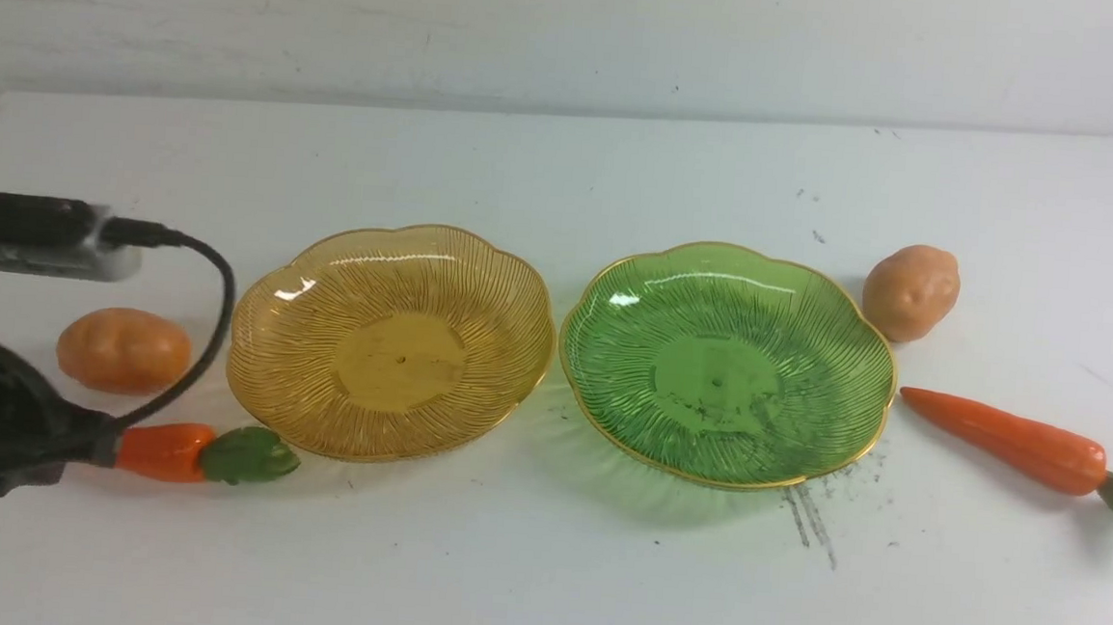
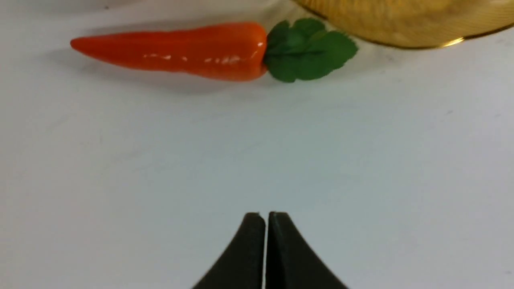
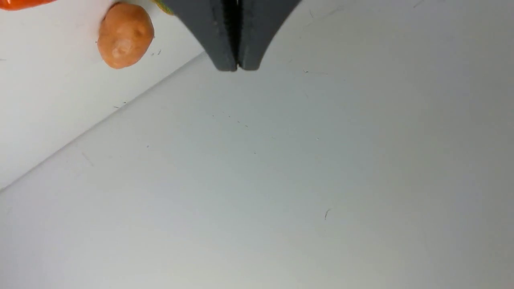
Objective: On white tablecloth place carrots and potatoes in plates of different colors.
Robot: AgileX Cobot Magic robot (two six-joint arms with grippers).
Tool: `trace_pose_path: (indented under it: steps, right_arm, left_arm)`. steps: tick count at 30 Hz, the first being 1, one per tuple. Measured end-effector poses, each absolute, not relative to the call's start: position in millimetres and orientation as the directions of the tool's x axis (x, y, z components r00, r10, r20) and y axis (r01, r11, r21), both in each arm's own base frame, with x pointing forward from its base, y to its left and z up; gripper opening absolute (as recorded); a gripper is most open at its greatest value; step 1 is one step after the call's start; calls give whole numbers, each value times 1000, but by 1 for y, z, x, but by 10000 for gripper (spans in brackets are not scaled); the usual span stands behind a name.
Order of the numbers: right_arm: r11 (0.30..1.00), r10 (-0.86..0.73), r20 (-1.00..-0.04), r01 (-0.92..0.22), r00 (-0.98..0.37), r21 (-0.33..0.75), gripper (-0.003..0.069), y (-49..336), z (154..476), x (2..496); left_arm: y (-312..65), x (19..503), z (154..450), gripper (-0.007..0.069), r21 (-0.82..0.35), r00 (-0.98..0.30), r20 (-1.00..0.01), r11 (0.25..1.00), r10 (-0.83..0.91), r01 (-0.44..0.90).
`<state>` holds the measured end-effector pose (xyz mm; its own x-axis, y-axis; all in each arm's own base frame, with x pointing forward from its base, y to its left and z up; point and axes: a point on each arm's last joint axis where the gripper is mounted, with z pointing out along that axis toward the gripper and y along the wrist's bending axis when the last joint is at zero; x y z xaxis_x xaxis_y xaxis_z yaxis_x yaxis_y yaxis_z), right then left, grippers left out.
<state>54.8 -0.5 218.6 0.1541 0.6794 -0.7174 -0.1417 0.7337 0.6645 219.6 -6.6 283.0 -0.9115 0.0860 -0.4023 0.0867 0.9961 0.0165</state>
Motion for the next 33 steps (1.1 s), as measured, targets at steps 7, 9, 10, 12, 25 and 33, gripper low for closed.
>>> trace_pose_path:
  steps: [7, 9, 10, 12, 25, 33]
  right_arm:
    - [816, 526, -813, -123, -250, 566, -15, 12, 261, 47]
    - [859, 403, -802, -120, -441, 497, -15, 18, 271, 50]
    - [867, 381, -803, -126, -458, 483, -15, 19, 273, 50]
    - [903, 185, -719, -173, -670, 394, -15, 30, 286, 55]
    - [896, -108, -608, -342, -787, 283, -15, 63, 305, 77]
    - [891, -101, -633, -352, -768, 285, -15, 64, 307, 79]
  left_arm:
    - [-7, 279, 270, -3, 40, -947, -271, 985, 172, 168]
    - [-8, 293, 269, -3, 44, -949, -238, 979, 205, 201]
    - [-8, 295, 267, -3, 43, -951, -229, 978, 209, 205]
    - [-8, 311, 262, -3, 45, -947, -188, 966, 259, 255]
    - [-10, 338, 216, 121, 22, -898, -88, 902, 431, 430]
    - [-12, 351, 204, 537, 75, -806, -139, 817, 576, 571]
